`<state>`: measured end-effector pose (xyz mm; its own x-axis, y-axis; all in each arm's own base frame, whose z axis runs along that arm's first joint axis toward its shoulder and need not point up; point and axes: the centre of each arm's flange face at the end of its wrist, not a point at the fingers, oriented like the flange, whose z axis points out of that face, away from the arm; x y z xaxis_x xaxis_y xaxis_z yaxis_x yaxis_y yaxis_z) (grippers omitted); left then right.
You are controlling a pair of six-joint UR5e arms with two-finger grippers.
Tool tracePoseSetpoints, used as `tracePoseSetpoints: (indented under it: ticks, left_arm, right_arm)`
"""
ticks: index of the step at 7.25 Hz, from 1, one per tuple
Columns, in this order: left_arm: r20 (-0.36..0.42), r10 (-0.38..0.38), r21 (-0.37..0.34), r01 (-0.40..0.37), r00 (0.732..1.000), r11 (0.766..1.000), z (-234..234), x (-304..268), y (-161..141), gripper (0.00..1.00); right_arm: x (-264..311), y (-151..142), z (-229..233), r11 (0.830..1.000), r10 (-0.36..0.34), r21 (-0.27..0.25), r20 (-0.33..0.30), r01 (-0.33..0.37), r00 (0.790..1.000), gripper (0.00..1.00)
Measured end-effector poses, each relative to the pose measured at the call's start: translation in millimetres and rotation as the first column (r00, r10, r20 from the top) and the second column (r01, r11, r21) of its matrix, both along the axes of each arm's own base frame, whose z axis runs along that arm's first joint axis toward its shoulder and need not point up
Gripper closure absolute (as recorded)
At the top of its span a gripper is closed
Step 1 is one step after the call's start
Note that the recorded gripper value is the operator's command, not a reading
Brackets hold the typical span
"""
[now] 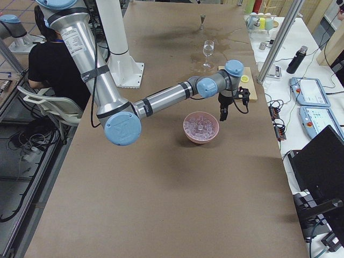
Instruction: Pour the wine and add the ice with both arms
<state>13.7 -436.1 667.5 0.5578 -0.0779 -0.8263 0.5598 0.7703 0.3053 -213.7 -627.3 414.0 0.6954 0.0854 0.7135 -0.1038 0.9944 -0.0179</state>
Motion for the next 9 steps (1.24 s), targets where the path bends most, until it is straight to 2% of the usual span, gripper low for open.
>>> tracePoseSetpoints:
  ticks: [3, 4, 5, 6, 9]
  left_arm:
    - [0.012, -0.09, 0.048, 0.09, 0.996, 0.995, -15.5, 53.7, -0.5, 0.03]
    - [0.002, -0.113, 0.055, 0.112, 0.994, 0.992, -23.5, 71.4, -0.9, 0.03]
    - [0.002, -0.135, 0.059, 0.134, 0.991, 0.989, -27.0, 90.7, 0.1, 0.03]
    - [0.011, -0.155, 0.064, 0.154, 0.988, 0.986, -26.4, 109.0, 2.3, 0.03]
    - [0.066, -0.196, 0.078, 0.191, 0.978, 0.978, -12.5, 130.8, 9.8, 0.03]
  right_arm:
    - [-29.2, 23.5, 13.6, 1.0, 0.008, 0.016, -0.017, -0.007, 1.0, 0.17]
    - [-24.6, 36.3, 23.0, 1.0, 0.007, 0.012, -0.02, -0.007, 1.0, 0.21]
    - [-17.3, 50.8, 32.7, 1.0, 0.007, 0.006, -0.023, -0.007, 1.0, 0.3]
    - [-11.3, 62.9, 41.7, 1.0, 0.006, 0.005, -0.024, -0.006, 1.0, 0.35]
    - [-18.7, 74.4, 68.4, 1.0, 0.018, 0.026, -0.017, -0.017, 1.0, 0.35]
